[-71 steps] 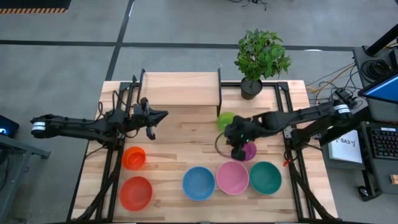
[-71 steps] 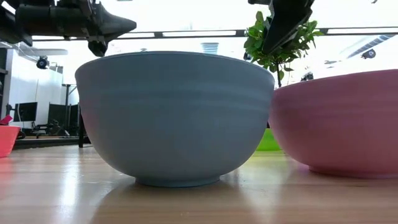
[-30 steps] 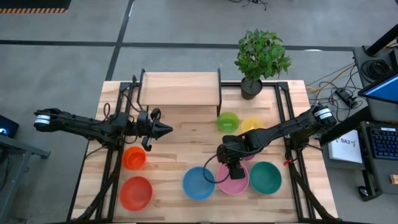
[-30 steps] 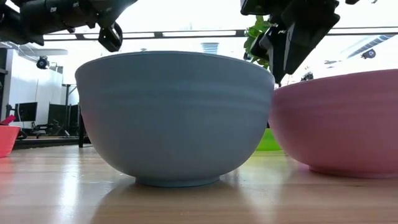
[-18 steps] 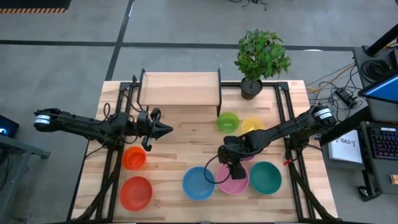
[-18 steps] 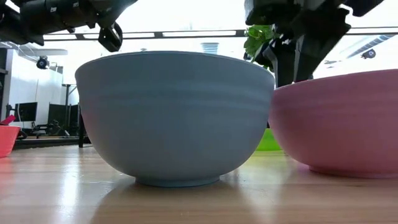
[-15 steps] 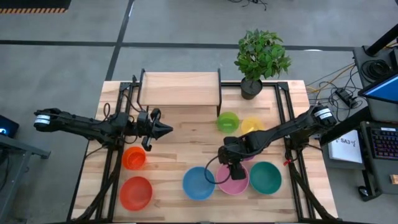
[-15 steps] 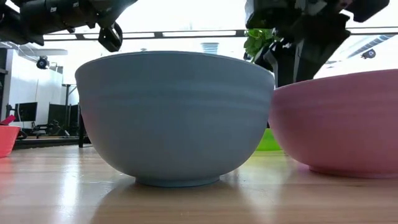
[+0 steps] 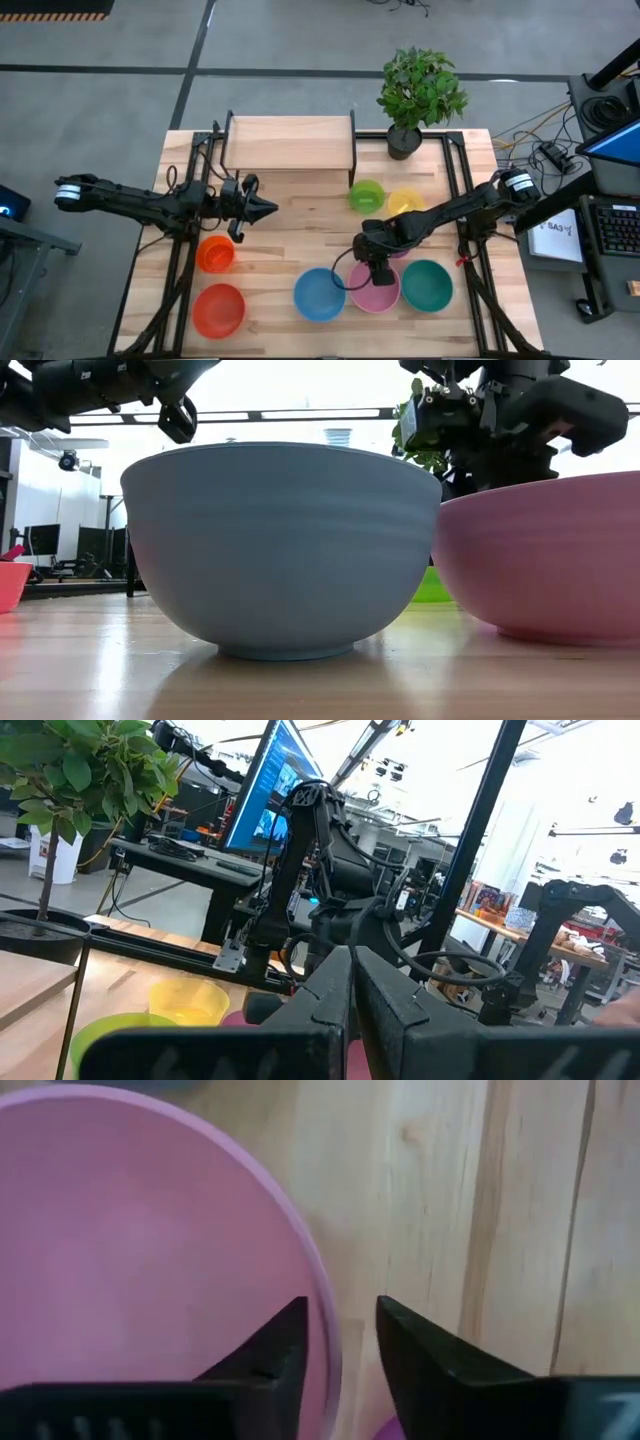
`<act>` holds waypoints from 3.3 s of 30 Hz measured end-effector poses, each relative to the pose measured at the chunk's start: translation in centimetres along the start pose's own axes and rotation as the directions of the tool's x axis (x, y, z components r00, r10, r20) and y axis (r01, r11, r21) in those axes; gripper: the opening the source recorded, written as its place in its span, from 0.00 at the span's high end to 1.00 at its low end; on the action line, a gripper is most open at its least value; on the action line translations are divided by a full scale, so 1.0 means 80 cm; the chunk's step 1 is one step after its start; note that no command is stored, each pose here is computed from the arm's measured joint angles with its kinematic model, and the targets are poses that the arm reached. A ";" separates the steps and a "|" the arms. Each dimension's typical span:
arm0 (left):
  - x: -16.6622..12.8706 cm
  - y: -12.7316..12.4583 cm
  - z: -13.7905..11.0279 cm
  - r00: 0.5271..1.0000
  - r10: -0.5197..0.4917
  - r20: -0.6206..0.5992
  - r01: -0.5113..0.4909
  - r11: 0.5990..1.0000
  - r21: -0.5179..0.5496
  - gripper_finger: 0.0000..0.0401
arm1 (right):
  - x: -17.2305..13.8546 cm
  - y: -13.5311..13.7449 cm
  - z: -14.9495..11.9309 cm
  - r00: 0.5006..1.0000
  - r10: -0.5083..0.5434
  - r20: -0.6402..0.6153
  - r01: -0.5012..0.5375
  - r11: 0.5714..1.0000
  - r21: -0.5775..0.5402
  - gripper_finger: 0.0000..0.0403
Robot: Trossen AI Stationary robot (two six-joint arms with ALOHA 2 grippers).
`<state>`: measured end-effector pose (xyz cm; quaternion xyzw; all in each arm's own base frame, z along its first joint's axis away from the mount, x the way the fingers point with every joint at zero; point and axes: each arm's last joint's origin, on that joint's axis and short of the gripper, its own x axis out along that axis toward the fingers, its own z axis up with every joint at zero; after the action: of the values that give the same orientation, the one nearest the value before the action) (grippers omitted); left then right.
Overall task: Place and stack bowls onto a shelf
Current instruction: Put the big pink bowl on the shelf
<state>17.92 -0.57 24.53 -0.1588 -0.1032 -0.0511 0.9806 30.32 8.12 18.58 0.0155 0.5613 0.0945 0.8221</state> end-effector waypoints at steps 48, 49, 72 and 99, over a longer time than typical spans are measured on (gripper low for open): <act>-0.050 -0.018 0.053 0.987 -0.036 0.156 -0.003 0.970 0.242 1.00 | -0.299 -0.281 0.129 0.627 -0.462 0.627 0.062 0.832 0.551 0.98; -0.053 -0.019 0.053 0.988 -0.034 0.149 -0.003 0.970 0.242 1.00 | -0.293 -0.287 0.135 0.630 -0.463 0.624 0.062 0.831 0.553 0.98; -0.077 -0.023 0.063 0.982 -0.044 0.181 -0.012 0.955 0.297 1.00 | -0.206 -0.364 0.201 0.757 -0.369 0.540 0.000 0.826 0.564 0.98; -0.099 -0.030 0.079 0.954 -0.082 0.289 -0.048 0.909 0.415 1.00 | -0.185 -0.369 0.183 0.804 -0.496 0.327 0.189 0.736 0.650 0.98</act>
<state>8.71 -0.25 29.38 0.0492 -0.2604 -0.0118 0.9642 42.73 -22.21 33.69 0.1844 0.3325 -0.2491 0.8907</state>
